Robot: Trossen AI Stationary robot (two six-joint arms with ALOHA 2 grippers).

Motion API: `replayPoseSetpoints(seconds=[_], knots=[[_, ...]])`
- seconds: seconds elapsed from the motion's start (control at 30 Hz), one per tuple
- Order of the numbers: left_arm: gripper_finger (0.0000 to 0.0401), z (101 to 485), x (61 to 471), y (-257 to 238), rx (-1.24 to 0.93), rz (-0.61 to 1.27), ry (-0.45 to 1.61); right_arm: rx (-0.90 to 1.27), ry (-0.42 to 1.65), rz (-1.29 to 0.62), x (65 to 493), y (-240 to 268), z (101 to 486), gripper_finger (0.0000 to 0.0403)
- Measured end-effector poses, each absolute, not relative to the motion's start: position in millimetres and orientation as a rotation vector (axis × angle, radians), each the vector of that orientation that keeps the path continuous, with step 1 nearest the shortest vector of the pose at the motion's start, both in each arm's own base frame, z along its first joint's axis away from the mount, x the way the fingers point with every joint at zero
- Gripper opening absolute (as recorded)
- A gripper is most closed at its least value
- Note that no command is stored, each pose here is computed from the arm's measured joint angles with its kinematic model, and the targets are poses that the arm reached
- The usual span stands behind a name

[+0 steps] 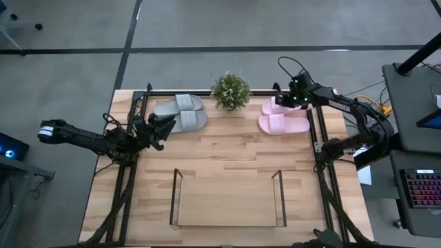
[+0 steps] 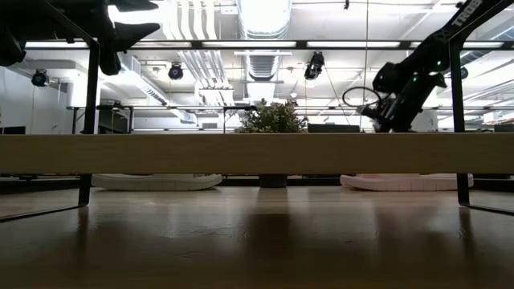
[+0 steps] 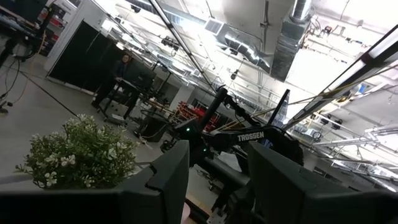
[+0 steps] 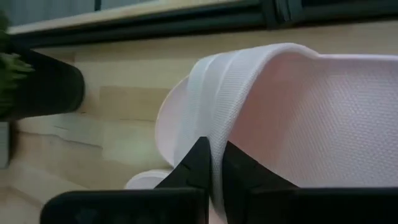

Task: Pick and place slides into the shelf
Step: Put the top pink slide on the shelf

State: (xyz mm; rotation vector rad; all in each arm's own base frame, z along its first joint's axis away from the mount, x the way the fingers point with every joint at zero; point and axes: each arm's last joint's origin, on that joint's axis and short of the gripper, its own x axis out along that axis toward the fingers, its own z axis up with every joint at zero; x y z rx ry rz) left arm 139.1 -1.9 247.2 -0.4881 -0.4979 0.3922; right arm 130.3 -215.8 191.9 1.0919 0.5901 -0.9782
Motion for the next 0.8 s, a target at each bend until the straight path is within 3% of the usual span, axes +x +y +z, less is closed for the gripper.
replayPoseSetpoints(seconds=[0.43,0.8], knots=[[0.0148,243,144,-3,-0.545,0.373,-0.475,1.031,0.475,-0.910,116,-187,256,0.0011],[0.0148,241,151,-6,-0.528,0.303,-0.437,0.952,0.401,-0.509,125,-156,339,0.0011]])
